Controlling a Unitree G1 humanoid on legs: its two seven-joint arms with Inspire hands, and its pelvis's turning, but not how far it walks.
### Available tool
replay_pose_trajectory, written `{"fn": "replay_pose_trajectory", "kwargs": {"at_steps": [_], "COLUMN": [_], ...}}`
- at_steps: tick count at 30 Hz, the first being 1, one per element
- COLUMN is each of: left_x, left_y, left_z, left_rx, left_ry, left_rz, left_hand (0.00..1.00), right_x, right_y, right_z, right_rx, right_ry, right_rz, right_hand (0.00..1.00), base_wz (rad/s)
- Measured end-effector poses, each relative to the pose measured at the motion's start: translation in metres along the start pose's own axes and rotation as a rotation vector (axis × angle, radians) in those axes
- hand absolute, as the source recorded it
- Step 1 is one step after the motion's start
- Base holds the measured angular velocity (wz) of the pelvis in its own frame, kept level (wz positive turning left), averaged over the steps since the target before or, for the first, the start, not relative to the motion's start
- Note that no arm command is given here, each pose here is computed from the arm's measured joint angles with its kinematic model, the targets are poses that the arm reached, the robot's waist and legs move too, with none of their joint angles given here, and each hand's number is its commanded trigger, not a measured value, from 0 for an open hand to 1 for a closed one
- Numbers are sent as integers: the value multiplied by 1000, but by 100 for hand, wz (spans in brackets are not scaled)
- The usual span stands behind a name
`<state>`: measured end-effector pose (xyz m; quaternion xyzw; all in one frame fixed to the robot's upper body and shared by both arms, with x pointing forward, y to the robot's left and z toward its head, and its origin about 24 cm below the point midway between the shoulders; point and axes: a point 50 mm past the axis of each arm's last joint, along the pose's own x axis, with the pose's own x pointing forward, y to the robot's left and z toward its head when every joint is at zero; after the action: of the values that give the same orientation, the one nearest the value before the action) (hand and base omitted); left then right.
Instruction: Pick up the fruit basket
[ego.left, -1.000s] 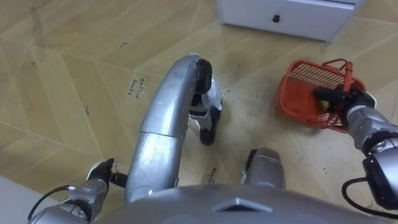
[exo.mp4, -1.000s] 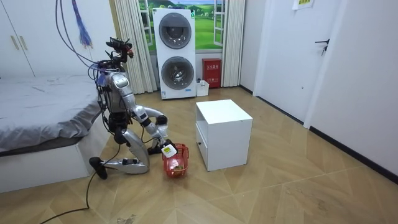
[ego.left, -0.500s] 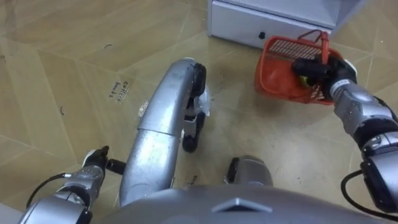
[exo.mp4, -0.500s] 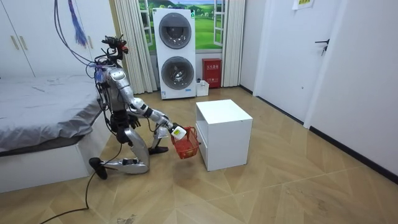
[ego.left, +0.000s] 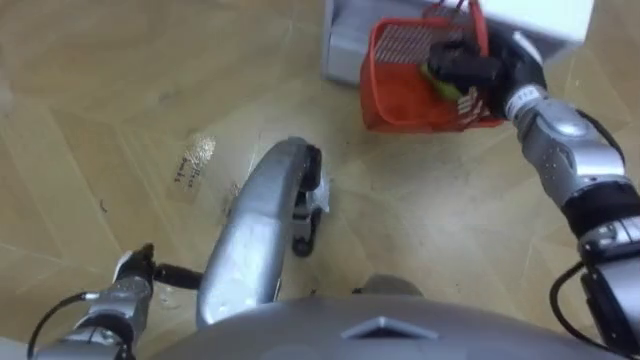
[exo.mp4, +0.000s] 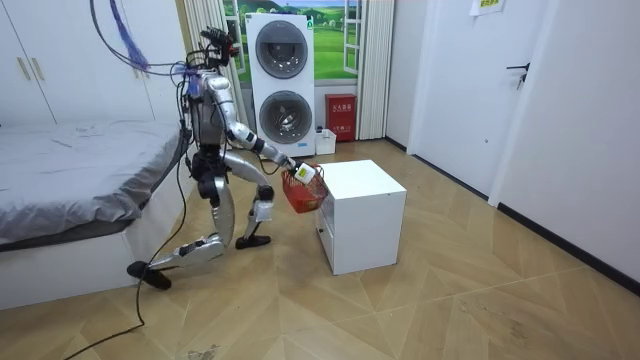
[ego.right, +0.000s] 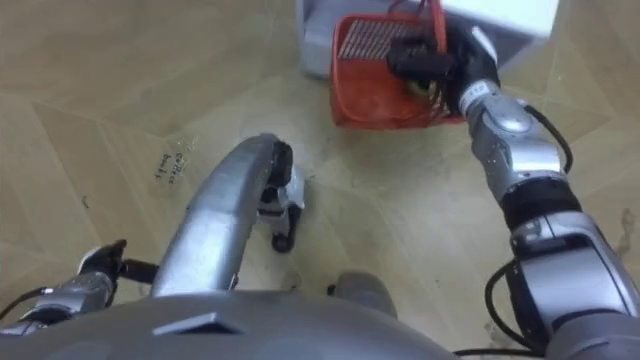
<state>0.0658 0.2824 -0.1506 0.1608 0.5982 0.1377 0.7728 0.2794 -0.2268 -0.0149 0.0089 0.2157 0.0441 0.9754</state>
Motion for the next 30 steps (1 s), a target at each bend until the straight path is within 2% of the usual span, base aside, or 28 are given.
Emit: {"fn": "replay_pose_trajectory", "kwargs": {"at_steps": [6, 11, 15, 19, 23, 30], "left_x": [-3, -4, -7, -9, -9, -5], "left_y": [1, 2, 3, 2, 1, 2], "left_z": [-19, -30, -43, -49, -48, -15], "left_rx": [7, 32, 88, 76, 33, 35], "left_ry": [43, 83, 112, 122, 119, 14], "left_rz": [26, 27, 34, 36, 40, 65], "left_hand": [0, 0, 0, 0, 0, 0], "right_x": [-10, -16, -17, -20, -23, -28], "right_y": [9, 13, 22, 22, 28, 36], "right_z": [-2, 24, 21, 17, 16, 13], "right_rx": [-65, -50, -26, -29, -9, 27], "right_ry": [-31, -157, -167, -161, -177, -196], "right_rz": [54, 88, 108, 102, 115, 140], "right_hand": [100, 100, 100, 100, 100, 100], "base_wz": [-18, -5, -1, 5, 12, -5]}}
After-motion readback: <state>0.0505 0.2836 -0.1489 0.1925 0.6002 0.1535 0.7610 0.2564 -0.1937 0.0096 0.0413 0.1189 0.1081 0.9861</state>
